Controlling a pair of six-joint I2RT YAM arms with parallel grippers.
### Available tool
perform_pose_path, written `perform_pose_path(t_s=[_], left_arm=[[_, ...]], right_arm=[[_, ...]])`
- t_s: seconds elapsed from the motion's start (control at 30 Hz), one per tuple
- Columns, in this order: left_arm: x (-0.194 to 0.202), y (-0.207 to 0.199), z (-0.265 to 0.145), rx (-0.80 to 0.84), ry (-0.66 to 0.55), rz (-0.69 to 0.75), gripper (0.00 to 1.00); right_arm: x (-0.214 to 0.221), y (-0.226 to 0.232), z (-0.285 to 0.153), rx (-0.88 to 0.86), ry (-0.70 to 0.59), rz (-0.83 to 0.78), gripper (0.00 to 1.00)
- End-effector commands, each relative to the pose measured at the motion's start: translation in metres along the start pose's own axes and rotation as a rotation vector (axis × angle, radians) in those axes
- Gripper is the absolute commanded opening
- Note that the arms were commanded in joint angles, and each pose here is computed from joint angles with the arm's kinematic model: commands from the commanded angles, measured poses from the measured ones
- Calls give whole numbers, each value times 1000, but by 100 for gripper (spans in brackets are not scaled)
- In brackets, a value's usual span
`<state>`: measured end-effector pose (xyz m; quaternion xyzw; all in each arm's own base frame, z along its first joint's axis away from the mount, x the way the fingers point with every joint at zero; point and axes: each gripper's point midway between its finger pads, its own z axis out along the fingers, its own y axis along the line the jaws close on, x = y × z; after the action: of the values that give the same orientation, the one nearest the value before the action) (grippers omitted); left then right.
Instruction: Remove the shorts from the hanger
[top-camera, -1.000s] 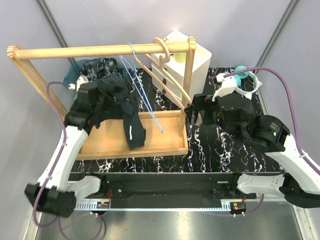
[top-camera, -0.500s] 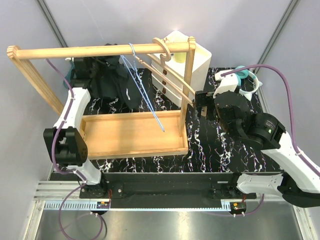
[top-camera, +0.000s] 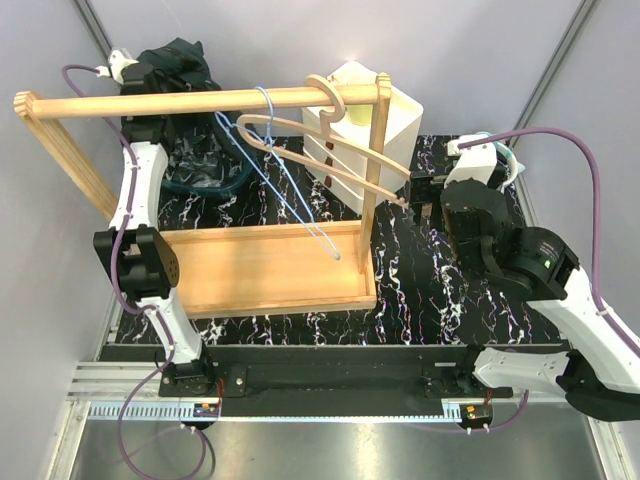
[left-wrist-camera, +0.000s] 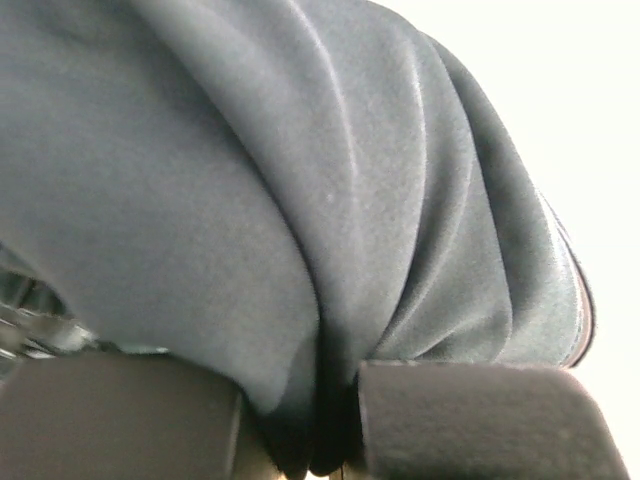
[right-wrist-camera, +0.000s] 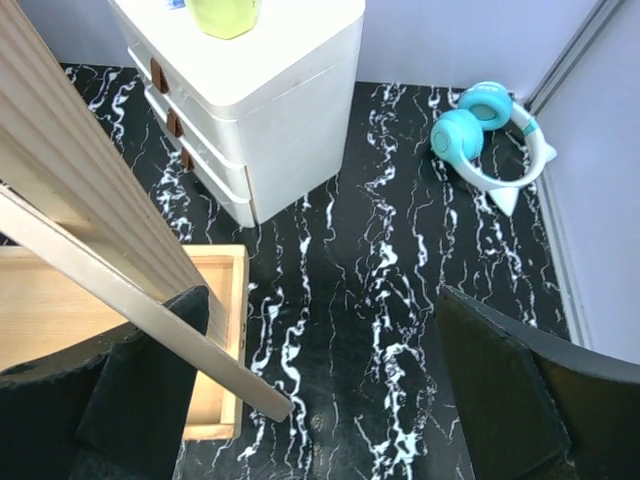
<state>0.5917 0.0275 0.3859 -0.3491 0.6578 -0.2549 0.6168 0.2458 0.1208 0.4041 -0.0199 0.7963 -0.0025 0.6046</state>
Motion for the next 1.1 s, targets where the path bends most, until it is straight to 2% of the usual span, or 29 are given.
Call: perform_pose_path(t_s=[0.0,0.27,0.43,0.6,0.73,0.77,0.8,0.83,0.87,0.97,1.07], left_arm=[[-40,1,6,-5,-127,62,0],[-4,61,41,-143,-53,90,0],[12,86,60,-188,-17,128,0],[30,119,56,-281,19,130,0],[33,136,48,-362,40,137,21],[28,132,46,-362,36,137,38],[28,132,45,-368,41,136,47],[30,132,42,-376,56,143,61],[30,131,40,-379,58,140,82],[34,127,28,-394,93,139,98],[40,125,13,-416,130,142,99]], right_arm=[[-20,-9,2,38,-75,-14,100],[-20,40,15,-167,-61,-183,100],[-26,43,14,-187,-98,-178,100],[-30,44,15,-186,-114,-178,100],[-32,50,15,-218,-120,-187,100],[-32,51,14,-226,-121,-188,100],[-32,52,13,-234,-120,-188,100],[-31,55,12,-251,-120,-187,100],[-31,55,12,-257,-120,-186,100],[-31,58,8,-285,-123,-166,100],[-32,56,3,-300,-127,-131,100]])
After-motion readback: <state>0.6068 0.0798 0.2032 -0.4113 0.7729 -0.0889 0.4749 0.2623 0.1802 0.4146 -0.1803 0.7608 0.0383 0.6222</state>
